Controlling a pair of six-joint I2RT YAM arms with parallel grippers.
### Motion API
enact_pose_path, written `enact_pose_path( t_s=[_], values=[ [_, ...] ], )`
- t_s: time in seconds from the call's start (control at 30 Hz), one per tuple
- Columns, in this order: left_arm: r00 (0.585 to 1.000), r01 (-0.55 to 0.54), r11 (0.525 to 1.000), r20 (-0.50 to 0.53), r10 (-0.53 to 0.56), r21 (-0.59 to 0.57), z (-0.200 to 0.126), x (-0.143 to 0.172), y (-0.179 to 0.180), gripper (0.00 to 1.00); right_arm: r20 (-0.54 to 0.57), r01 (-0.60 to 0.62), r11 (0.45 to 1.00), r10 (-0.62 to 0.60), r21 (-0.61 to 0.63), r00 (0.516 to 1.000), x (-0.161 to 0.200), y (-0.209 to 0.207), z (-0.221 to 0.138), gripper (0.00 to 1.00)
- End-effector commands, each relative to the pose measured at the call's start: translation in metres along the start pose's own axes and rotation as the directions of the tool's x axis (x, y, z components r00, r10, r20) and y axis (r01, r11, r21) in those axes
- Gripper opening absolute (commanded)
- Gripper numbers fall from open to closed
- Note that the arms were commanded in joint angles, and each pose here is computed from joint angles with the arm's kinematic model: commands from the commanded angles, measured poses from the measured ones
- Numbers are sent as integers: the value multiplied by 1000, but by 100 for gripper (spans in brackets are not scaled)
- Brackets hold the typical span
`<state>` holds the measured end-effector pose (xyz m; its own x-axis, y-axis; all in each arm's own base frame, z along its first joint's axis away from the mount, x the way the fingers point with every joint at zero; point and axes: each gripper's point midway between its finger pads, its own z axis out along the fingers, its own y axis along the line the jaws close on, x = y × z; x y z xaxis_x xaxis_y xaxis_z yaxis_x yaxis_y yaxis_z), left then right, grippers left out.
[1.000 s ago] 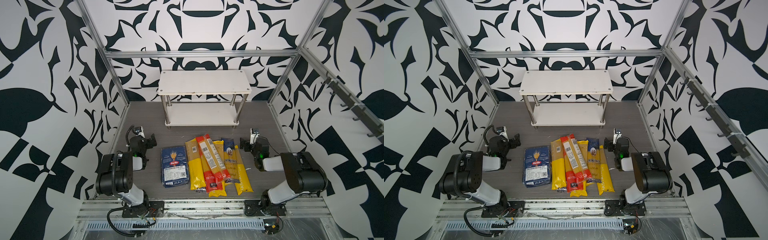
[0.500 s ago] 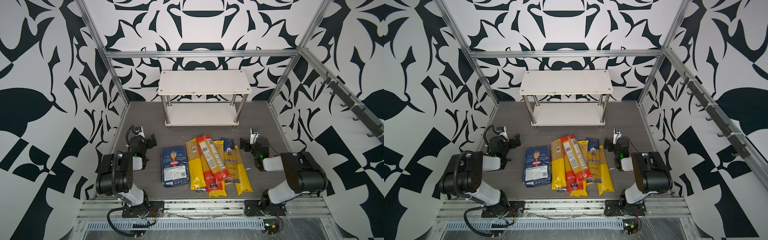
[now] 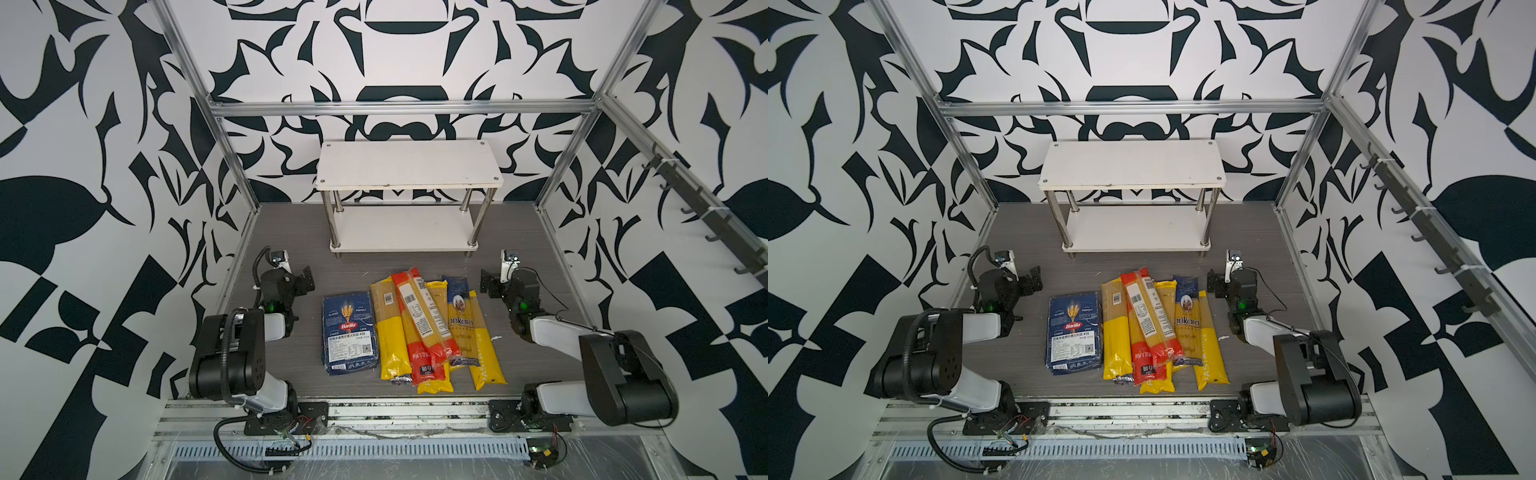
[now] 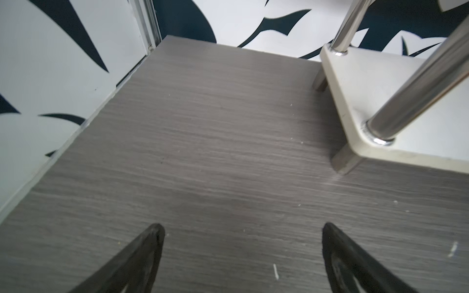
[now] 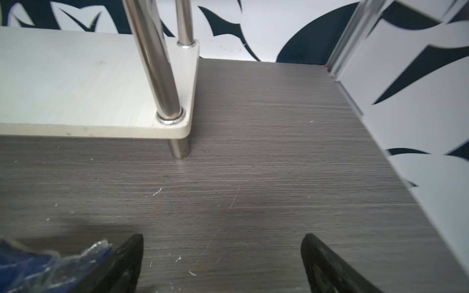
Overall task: Arrange pasta packages on shelves
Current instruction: Pick up the pasta bag from the pasta bags.
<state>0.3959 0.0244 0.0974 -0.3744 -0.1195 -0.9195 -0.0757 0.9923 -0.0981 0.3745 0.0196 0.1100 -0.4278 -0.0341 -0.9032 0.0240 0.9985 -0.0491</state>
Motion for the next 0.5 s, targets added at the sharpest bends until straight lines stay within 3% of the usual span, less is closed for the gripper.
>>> enact_pose_path(
  t_s=[0.0,0.13,0.27,0.33,0.4,0.47],
  values=[
    [1000,-9,1000,15,9,-19,-7,-22,-2,99,-109,6,991,9,130,994,-1,-14,-14,93],
    [999,-33,999,-12,33,-40,-17,-43,-10,99,-222,-42,980,85,194,971,-4,-20,-36,79],
    [999,33,999,-37,-34,-28,-35,-72,-20,99,-324,-111,970,179,217,929,-8,-15,-62,79],
    [995,75,997,-69,-77,-25,-42,-78,-24,99,-349,-105,979,161,173,923,-11,1,-73,86],
    [990,118,993,-80,-118,1,-52,-83,-37,99,-368,-115,984,159,140,916,-12,15,-84,100],
    [990,125,991,-70,-121,49,-63,-85,-56,99,-378,-134,983,171,121,910,-14,28,-92,100]
  ],
)
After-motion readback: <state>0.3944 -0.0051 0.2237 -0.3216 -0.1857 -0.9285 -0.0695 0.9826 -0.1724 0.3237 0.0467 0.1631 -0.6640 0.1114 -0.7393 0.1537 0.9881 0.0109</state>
